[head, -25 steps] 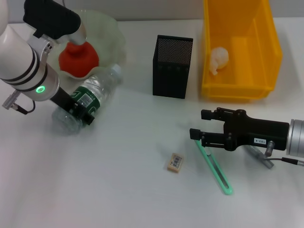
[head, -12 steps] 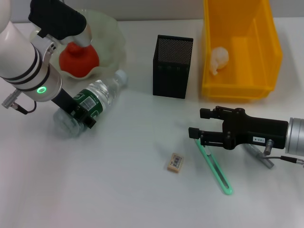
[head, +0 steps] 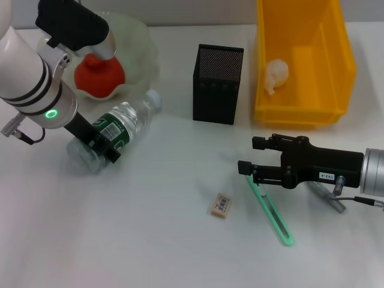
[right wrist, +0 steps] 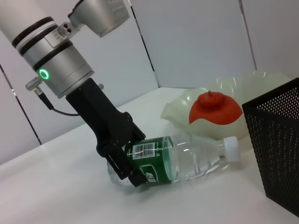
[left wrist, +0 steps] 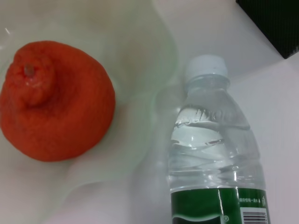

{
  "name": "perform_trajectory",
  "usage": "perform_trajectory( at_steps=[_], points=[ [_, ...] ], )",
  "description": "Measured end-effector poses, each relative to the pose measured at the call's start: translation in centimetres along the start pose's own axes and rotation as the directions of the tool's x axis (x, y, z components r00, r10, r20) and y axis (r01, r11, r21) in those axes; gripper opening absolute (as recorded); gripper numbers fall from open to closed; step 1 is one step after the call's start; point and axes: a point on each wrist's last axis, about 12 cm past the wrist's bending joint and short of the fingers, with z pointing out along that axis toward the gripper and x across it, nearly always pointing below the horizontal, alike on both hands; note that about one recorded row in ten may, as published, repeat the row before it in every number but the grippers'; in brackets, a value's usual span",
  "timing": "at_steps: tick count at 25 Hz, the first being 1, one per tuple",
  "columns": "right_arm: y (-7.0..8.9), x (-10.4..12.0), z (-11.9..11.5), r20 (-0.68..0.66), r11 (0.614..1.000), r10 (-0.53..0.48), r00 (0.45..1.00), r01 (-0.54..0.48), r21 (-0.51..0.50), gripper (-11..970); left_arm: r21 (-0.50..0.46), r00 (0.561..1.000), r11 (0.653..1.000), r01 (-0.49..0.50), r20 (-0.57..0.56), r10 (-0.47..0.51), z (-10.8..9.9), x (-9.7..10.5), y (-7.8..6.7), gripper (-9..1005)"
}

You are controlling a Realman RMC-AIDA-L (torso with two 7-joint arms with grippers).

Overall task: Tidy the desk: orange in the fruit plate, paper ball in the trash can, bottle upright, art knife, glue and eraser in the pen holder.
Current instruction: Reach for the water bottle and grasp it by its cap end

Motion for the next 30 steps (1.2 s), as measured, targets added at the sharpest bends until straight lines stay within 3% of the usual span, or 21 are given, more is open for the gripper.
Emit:
perform_trajectory(
  at_steps=[30],
  points=[
    [0.22,0.25,-0.06,0.002,1.000,0.011,1.000,-0.011,-0.009,774,0.008,1.000,1.000,-0.021,0.003,0.021,-0.77,-0.45,-0.31,804]
  ],
)
